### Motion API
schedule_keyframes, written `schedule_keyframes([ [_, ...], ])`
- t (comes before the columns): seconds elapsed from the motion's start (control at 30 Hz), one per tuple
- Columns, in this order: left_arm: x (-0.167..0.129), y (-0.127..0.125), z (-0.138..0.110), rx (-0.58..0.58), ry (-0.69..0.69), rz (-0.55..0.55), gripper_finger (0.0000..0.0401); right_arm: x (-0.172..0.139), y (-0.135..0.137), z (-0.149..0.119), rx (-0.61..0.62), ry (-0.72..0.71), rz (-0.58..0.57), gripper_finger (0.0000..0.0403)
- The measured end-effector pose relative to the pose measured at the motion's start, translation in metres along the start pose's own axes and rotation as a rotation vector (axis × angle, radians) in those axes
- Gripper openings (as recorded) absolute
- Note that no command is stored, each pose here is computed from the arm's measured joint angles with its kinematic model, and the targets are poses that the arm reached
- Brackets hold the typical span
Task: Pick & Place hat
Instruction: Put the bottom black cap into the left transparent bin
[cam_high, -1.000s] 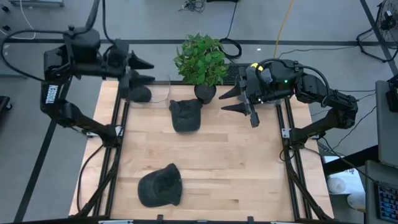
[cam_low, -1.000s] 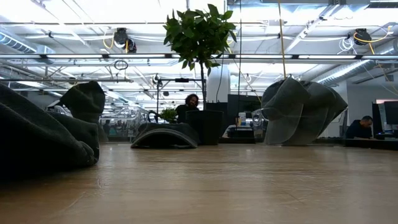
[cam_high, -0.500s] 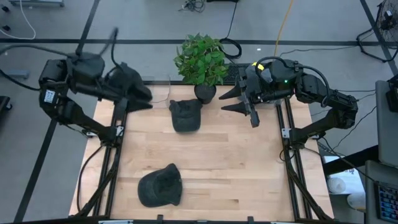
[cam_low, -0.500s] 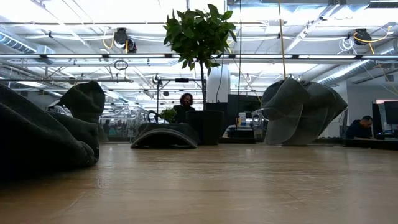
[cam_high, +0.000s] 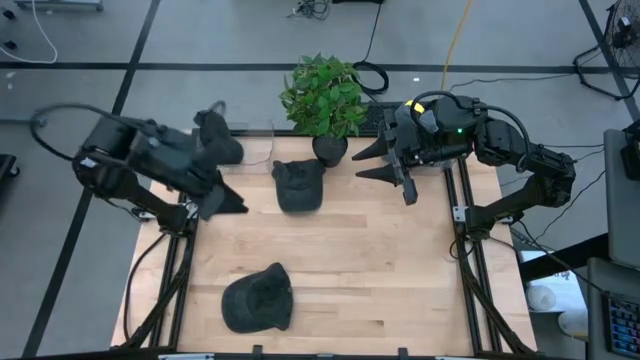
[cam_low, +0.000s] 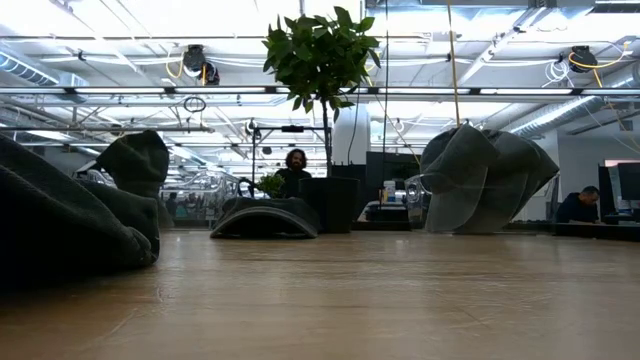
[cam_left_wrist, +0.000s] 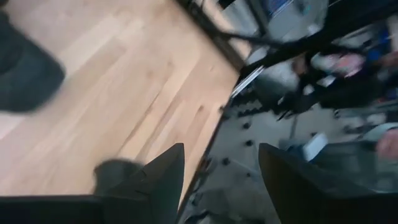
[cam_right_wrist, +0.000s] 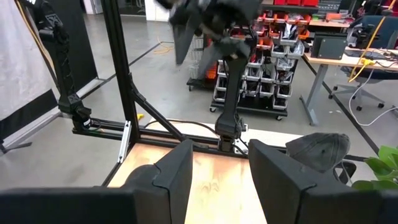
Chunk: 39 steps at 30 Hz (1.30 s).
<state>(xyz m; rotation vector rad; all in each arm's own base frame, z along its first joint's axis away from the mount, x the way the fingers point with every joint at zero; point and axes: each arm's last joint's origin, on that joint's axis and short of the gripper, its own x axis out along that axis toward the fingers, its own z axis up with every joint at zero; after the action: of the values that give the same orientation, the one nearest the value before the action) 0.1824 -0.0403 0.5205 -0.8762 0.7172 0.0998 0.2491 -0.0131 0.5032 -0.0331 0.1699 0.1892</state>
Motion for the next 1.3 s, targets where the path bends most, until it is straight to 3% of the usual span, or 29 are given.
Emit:
schedule_keyframes([
  [0.3,0.067,0.02,-0.031,-0.073,0.226,0.252,0.0191,0.002,0.007,-0.001,-0.001,0.012,0.029,0.0145],
  [0.53,0.109,0.03,-0.064,-0.12,0.346,0.348,0.019,0.004,0.02,-0.003,0.055,0.047,0.076,0.016],
  [0.93,0.166,0.057,-0.11,-0.268,0.352,0.466,0.0207,0.005,0.028,-0.007,0.008,0.086,0.11,0.0178],
  [1.1,0.192,0.075,-0.126,-0.29,0.357,0.46,0.0207,0.005,0.028,-0.008,-0.027,0.093,0.112,0.0178],
  [1.3,0.217,0.093,-0.137,-0.193,0.321,0.447,0.0207,0.005,0.028,-0.008,-0.032,0.094,0.113,0.0178],
])
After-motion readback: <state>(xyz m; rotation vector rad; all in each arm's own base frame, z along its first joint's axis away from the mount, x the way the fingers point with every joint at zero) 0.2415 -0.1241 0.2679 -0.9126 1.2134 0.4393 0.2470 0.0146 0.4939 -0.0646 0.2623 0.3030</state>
